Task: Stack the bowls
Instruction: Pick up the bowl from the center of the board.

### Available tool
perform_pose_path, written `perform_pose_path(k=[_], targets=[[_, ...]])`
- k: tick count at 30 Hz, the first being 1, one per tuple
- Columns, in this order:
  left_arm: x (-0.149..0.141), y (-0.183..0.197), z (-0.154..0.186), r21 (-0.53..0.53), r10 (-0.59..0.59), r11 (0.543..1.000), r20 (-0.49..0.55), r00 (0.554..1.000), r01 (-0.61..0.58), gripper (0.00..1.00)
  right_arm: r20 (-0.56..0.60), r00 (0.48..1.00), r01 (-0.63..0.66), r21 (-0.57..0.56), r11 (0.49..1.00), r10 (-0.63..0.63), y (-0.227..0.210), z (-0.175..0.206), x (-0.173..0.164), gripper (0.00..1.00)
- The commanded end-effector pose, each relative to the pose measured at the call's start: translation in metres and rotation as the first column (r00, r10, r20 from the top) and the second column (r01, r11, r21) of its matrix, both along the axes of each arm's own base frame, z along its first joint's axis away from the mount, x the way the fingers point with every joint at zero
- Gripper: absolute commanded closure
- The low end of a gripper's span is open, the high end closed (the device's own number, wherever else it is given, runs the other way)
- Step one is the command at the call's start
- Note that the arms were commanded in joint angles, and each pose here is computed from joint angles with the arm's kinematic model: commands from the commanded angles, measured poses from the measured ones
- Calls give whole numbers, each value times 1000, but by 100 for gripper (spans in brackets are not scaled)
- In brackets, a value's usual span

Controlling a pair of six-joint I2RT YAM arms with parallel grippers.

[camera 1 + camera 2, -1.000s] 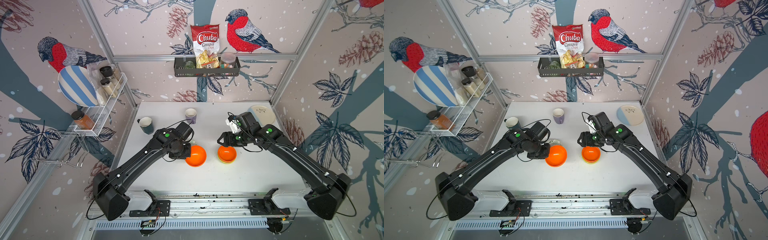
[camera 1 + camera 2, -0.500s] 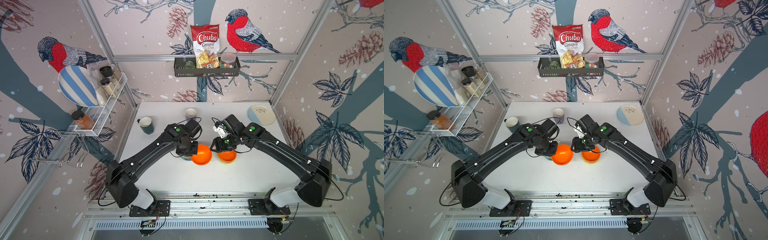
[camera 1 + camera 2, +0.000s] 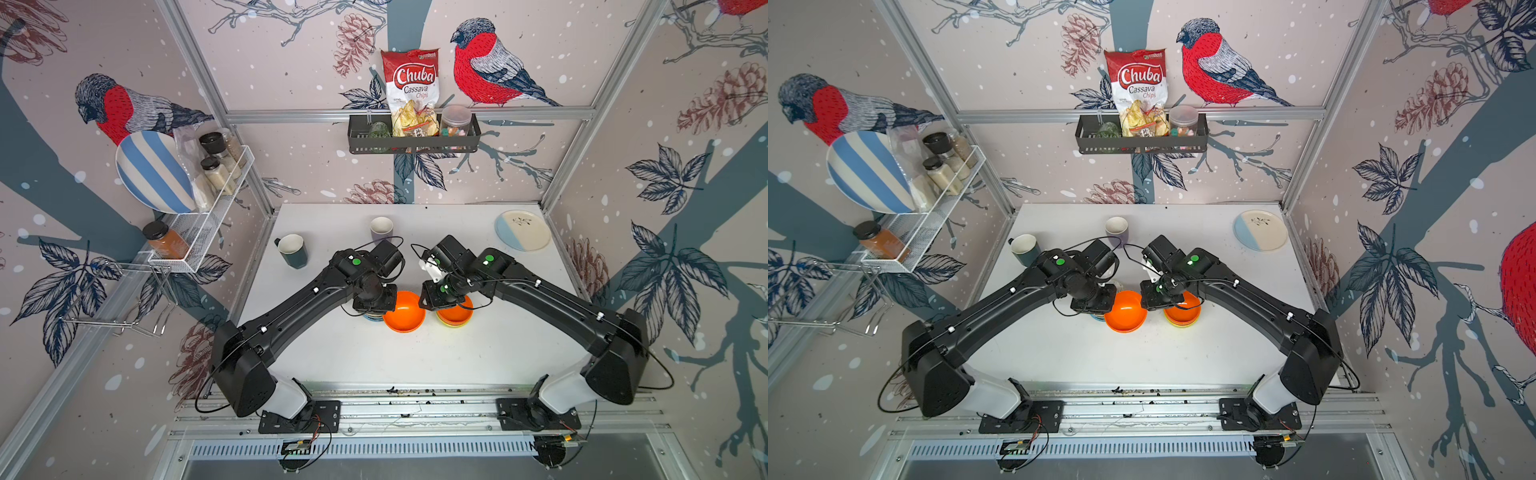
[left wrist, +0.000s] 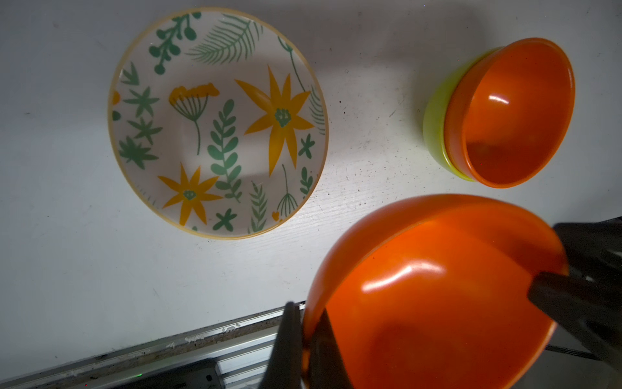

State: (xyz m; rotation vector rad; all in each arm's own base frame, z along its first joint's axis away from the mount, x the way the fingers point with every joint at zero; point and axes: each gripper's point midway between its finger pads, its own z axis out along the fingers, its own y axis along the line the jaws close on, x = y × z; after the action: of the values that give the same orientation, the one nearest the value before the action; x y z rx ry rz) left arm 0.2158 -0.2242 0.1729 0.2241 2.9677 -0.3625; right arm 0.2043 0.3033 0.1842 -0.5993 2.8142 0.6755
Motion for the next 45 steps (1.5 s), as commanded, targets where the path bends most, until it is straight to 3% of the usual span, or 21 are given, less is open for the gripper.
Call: perform_pose_path(k=[1,16,22,26,27,31,36,45], targets=[[0,-3,2,-18,-2,1000,12,1000,2,100,14,1000,2,-44,999,-1,-5,-4,0,75],[0,-5,5,-35,0,999,24,1000,1,100,17,1000,-6,-82,997,7,-5,-13,-1,87],[0,-6,5,-50,0,999,27,1000,2,100,17,1000,-5,-80,997,7,-4,-11,-2,100],[2,-9,8,-80,0,997,49,999,4,100,24,1000,-2,-78,997,4,-5,-10,-1,100],[2,-10,10,-91,3,996,60,998,2,95,25,1000,-1,-79,997,3,-5,-9,0,100],[6,-8,23,-128,26,992,122,992,-10,55,27,1000,8,-90,996,-5,-8,-7,3,100],[12,5,39,-141,85,988,204,975,-57,30,27,999,22,-103,994,-19,-14,-7,8,100],[15,60,45,-157,228,969,246,942,-193,25,38,993,117,-108,987,-114,-47,0,30,100]])
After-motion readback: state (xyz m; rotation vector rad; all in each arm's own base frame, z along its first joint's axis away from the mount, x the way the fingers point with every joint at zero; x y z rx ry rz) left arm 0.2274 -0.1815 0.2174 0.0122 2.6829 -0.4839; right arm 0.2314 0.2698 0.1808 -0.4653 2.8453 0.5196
